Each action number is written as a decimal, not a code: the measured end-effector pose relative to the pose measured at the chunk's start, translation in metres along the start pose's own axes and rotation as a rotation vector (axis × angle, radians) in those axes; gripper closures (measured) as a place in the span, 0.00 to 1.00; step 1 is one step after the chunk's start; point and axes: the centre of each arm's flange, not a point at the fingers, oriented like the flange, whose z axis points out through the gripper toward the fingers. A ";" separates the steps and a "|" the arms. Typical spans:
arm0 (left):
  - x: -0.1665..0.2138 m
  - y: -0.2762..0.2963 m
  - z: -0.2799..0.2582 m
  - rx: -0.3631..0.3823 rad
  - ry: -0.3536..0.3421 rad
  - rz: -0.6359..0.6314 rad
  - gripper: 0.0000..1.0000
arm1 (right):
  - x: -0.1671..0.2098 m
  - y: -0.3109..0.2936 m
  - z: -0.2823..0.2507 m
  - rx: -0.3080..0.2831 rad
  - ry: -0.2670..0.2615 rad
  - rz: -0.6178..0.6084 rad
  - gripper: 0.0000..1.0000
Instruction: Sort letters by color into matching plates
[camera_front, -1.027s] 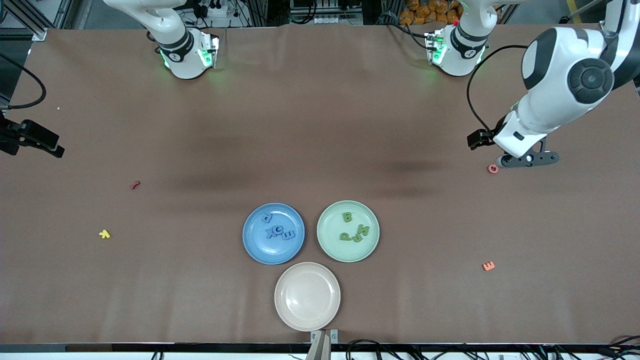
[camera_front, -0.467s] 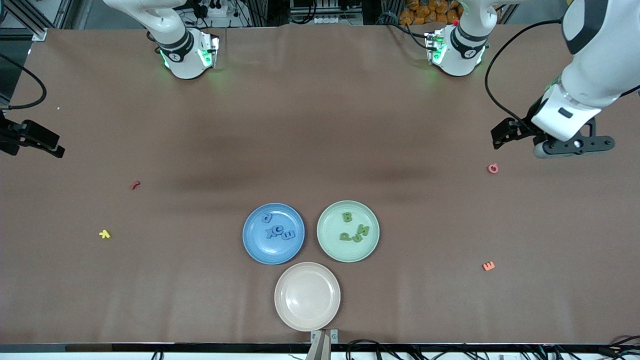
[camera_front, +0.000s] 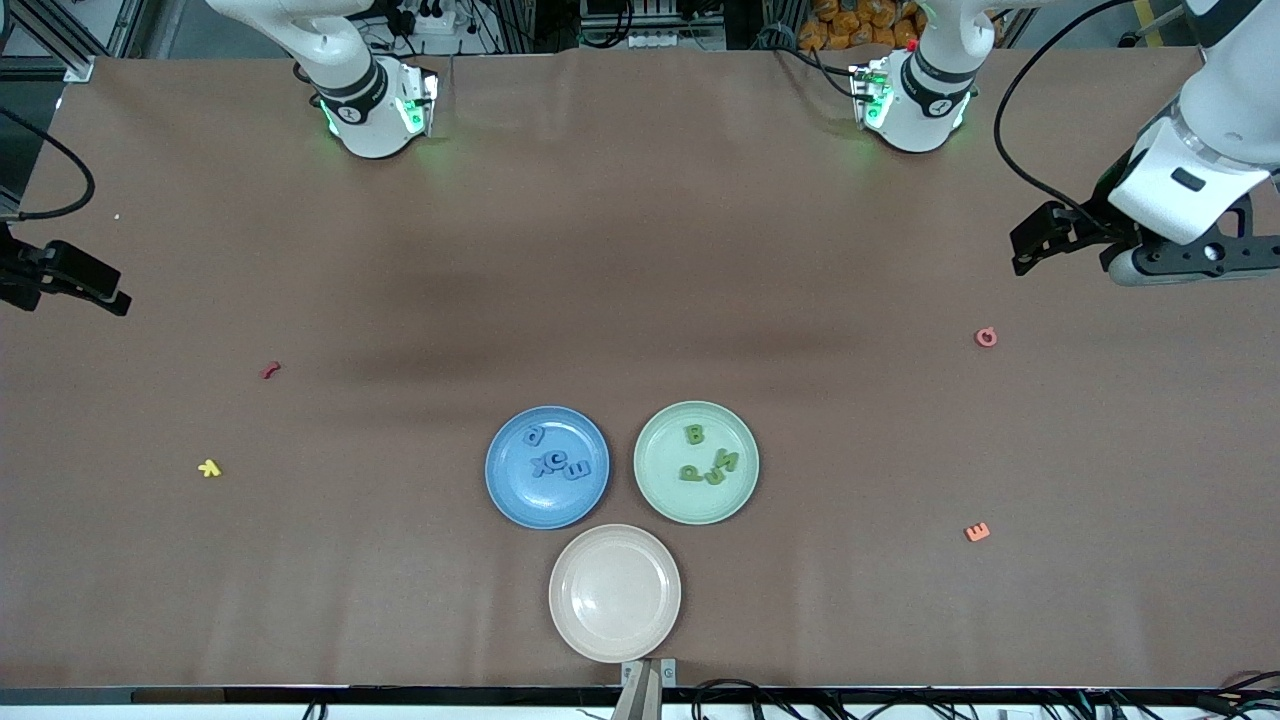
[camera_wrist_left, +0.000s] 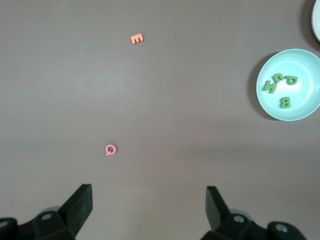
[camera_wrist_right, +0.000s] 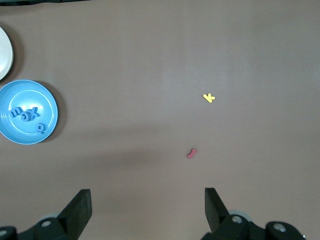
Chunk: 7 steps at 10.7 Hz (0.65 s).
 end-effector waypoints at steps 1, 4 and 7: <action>-0.001 0.000 -0.004 0.000 -0.001 0.007 0.00 | 0.000 0.000 0.000 0.000 0.000 0.000 0.00; -0.001 0.000 -0.005 0.001 -0.003 0.010 0.00 | 0.000 0.000 0.000 0.000 0.000 0.000 0.00; -0.003 0.007 -0.006 0.002 -0.008 0.024 0.00 | 0.000 0.000 0.000 0.000 0.002 0.000 0.00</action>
